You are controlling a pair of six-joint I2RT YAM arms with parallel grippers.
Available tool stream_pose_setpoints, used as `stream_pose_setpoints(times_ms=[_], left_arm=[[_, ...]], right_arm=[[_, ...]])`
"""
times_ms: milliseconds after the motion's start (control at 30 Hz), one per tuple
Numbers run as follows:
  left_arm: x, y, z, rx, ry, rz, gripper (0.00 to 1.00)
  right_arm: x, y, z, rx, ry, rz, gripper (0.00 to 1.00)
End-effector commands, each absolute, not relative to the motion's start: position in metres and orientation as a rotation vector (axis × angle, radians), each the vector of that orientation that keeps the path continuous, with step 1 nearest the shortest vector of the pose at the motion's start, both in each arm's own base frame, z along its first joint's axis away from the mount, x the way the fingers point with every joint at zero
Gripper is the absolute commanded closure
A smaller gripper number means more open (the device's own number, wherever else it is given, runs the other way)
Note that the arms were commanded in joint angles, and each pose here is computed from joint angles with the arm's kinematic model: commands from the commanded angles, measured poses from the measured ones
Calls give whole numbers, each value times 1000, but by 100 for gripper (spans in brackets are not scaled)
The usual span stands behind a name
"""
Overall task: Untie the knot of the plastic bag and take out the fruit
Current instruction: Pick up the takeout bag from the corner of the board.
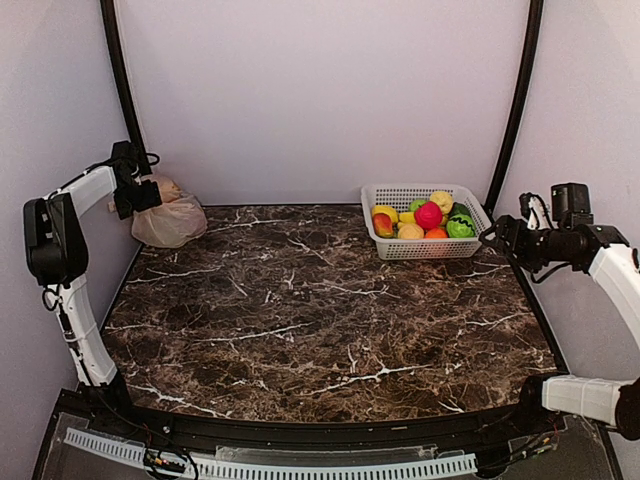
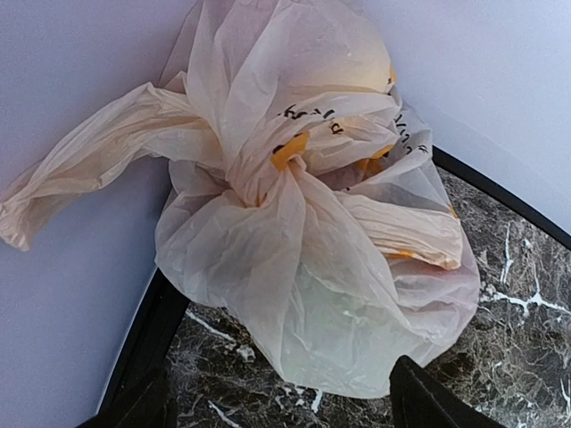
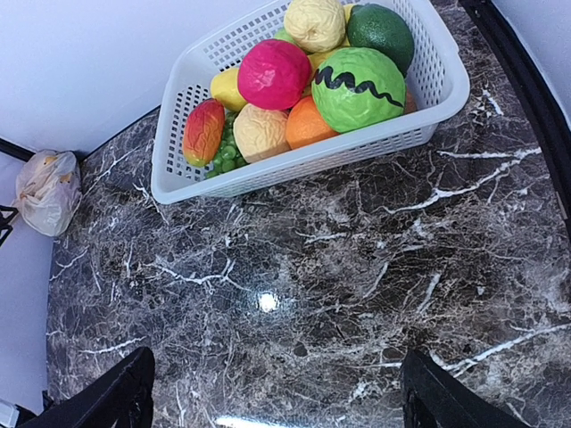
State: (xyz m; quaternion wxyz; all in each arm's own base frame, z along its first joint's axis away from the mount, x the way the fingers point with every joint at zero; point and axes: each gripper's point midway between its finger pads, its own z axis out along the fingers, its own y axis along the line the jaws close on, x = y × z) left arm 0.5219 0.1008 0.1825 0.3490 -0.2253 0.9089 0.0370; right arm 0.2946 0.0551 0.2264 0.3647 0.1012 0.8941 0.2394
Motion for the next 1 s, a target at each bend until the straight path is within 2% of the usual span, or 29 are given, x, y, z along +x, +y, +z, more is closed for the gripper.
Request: stream_pose_setpoints(times_ms=[0, 200, 467, 633, 700, 767, 800, 833, 867, 933, 967], left_arm=[[539, 123, 190, -620, 2298, 123, 20], [559, 138, 179, -635, 2287, 108, 29], [583, 144, 162, -582, 2319, 111, 27], [601, 133, 141, -545, 2339, 9, 25], [604, 132, 142, -547, 2326, -2, 31], [606, 132, 145, -543, 2316, -11, 49], [607, 131, 148, -540, 2312, -12, 68], [607, 132, 149, -541, 2311, -12, 75], [607, 132, 154, -535, 2307, -10, 87], [606, 131, 164, -521, 2297, -7, 97], [606, 132, 167, -517, 2292, -3, 98]], right_arm=[[298, 59, 227, 289, 2288, 659, 8], [304, 61, 230, 312, 2283, 677, 8], [309, 66, 234, 320, 2264, 704, 8], [308, 74, 231, 306, 2279, 713, 8], [308, 76, 231, 302, 2284, 717, 8], [308, 78, 230, 300, 2287, 717, 8], [308, 78, 229, 300, 2288, 715, 8], [308, 78, 228, 301, 2290, 715, 8], [308, 79, 227, 300, 2294, 714, 8], [308, 79, 227, 299, 2294, 714, 8], [308, 79, 227, 298, 2295, 714, 9]])
